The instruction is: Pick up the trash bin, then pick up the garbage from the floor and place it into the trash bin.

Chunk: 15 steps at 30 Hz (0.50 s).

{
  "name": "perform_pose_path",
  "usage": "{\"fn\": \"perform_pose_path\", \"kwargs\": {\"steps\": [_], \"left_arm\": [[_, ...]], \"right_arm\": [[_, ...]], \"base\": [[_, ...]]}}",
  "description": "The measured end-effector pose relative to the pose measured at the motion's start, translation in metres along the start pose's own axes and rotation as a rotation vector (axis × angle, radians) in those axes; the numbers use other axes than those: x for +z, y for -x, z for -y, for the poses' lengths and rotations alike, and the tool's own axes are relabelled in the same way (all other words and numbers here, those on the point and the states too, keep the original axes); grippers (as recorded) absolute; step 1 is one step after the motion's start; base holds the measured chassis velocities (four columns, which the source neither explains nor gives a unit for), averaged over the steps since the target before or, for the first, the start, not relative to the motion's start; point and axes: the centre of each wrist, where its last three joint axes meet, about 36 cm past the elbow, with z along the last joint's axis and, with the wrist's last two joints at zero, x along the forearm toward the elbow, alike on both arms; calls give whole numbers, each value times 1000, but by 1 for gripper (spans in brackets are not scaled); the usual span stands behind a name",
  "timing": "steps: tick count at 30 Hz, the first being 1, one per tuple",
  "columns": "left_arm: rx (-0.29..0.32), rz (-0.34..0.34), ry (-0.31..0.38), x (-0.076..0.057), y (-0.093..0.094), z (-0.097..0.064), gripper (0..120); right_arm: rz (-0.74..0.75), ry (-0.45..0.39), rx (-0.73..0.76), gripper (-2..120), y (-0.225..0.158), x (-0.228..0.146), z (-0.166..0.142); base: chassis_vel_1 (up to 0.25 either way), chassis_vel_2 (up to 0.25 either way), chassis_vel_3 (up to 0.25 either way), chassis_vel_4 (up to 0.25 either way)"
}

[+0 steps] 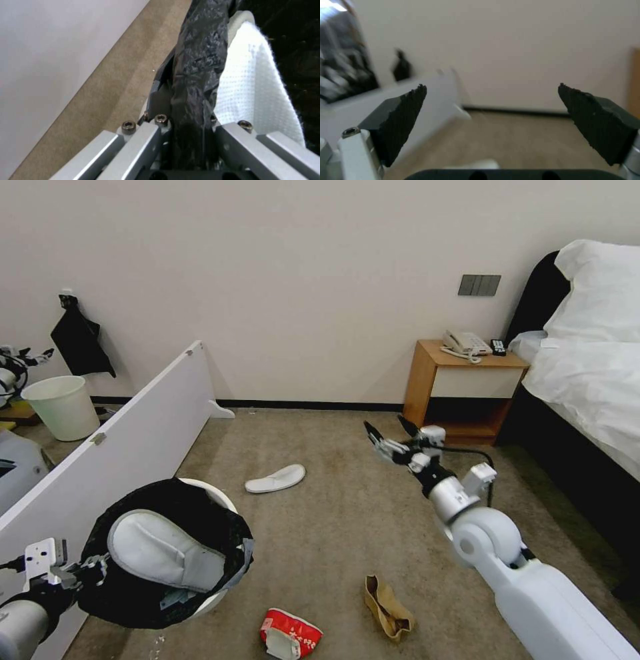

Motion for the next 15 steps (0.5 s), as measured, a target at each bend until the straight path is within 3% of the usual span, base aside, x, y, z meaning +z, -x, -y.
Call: {"fn": "perform_pose_path", "kwargs": {"steps": [7,15], "left_arm": [[0,-1,2,1,0,1,3],[1,-5,-1,3,1,0,3]], "right_arm": [[-188,-72,69,100,-24,37,27],[-364,-123,66,100,-38,89,37]], "base": [[0,0,0,0],[0,0,0,0]]}}
